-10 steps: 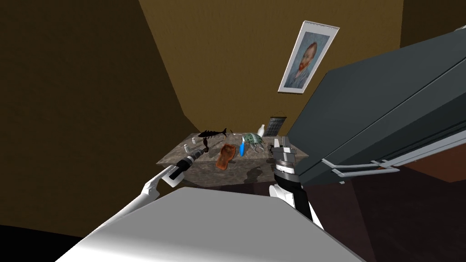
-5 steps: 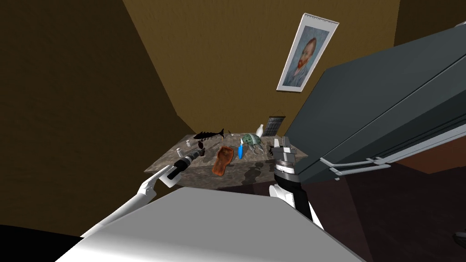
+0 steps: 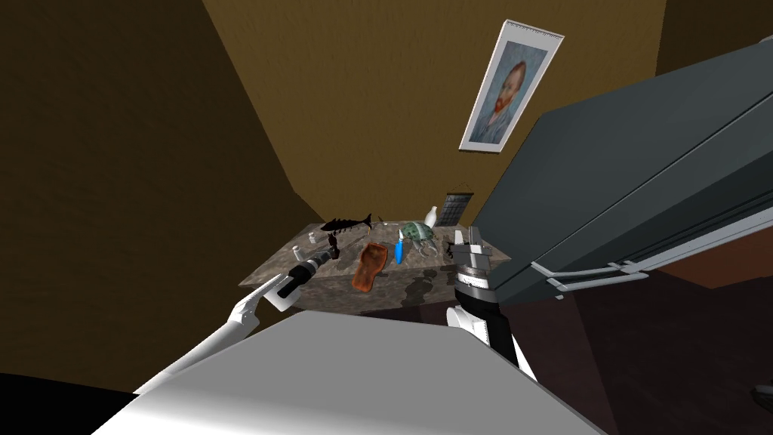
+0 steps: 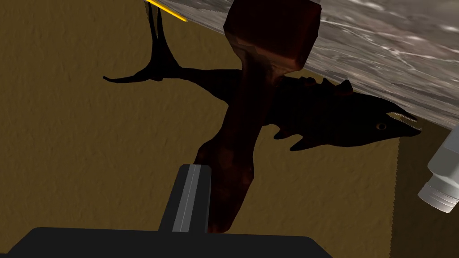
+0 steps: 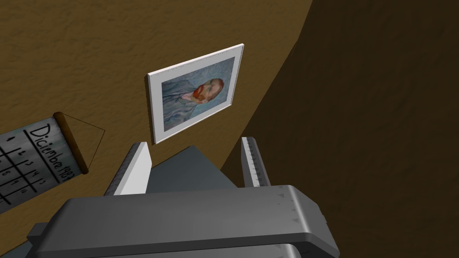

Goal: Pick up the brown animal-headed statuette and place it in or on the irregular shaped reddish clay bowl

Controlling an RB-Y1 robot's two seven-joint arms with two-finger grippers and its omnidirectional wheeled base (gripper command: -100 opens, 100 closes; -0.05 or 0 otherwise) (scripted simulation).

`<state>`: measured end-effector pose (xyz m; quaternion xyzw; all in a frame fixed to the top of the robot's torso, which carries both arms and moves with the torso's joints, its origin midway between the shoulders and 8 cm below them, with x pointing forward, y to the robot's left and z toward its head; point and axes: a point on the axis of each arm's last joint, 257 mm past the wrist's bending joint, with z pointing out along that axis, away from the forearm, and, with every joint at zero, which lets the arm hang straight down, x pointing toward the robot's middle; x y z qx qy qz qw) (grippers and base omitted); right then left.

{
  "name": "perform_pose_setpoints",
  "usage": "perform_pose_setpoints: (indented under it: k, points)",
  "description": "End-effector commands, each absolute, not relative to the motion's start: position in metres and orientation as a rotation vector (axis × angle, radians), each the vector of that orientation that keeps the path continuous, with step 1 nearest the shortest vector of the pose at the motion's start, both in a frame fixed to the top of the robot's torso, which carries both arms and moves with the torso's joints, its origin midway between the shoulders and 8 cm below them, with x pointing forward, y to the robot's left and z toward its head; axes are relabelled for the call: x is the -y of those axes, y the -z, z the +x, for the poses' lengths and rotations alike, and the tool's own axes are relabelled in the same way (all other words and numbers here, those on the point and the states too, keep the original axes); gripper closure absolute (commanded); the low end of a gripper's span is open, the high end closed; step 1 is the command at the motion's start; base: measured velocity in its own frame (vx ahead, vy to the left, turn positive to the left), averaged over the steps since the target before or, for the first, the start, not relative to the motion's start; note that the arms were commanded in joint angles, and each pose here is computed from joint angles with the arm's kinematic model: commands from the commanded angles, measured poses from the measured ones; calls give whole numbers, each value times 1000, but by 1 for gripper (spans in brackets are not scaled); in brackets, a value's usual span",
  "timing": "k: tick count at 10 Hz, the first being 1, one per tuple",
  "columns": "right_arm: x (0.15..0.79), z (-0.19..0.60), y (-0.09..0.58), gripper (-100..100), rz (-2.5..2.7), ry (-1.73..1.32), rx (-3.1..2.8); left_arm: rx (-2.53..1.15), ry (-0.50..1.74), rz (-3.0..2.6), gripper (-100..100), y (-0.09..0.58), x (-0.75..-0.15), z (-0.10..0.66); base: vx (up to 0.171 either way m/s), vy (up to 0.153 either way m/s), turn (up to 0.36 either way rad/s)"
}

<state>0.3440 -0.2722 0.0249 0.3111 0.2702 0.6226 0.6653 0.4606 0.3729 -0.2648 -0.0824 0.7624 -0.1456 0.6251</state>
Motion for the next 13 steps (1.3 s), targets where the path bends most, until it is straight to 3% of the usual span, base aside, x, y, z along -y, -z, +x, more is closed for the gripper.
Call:
perform_pose_setpoints:
  k: [1, 2, 7, 8, 9, 10, 13]
  points:
    - [272, 344, -25, 0, 702, -1406, -610, -1750, 334, -189, 0, 265, -373, 461, 0, 0, 0]
    - [272, 344, -25, 0, 702, -1406, -610, -1786, 252, -172, -100, 274, -395, 456, 8, -58, 0]
    - [272, 344, -25, 0, 703, -1406, -610, -1881, 18, -126, -100, 295, -461, 442, 50, -122, -13]
    - [272, 344, -25, 0, 703, -1406, -610, -1866, 57, -134, -100, 292, -451, 445, 22, -71, 7]
    - [272, 344, -25, 0, 702, -1406, -610, -1869, 49, -133, 0, 293, -453, 444, 4, -13, 2]
    - [272, 344, -25, 0, 702, -1406, -610, -1866, 53, -129, -100, 292, -453, 445, 21, -14, 36]
    - [272, 344, -25, 0, 703, -1406, -610, -1862, 63, -115, -100, 293, -455, 445, 47, -21, 51]
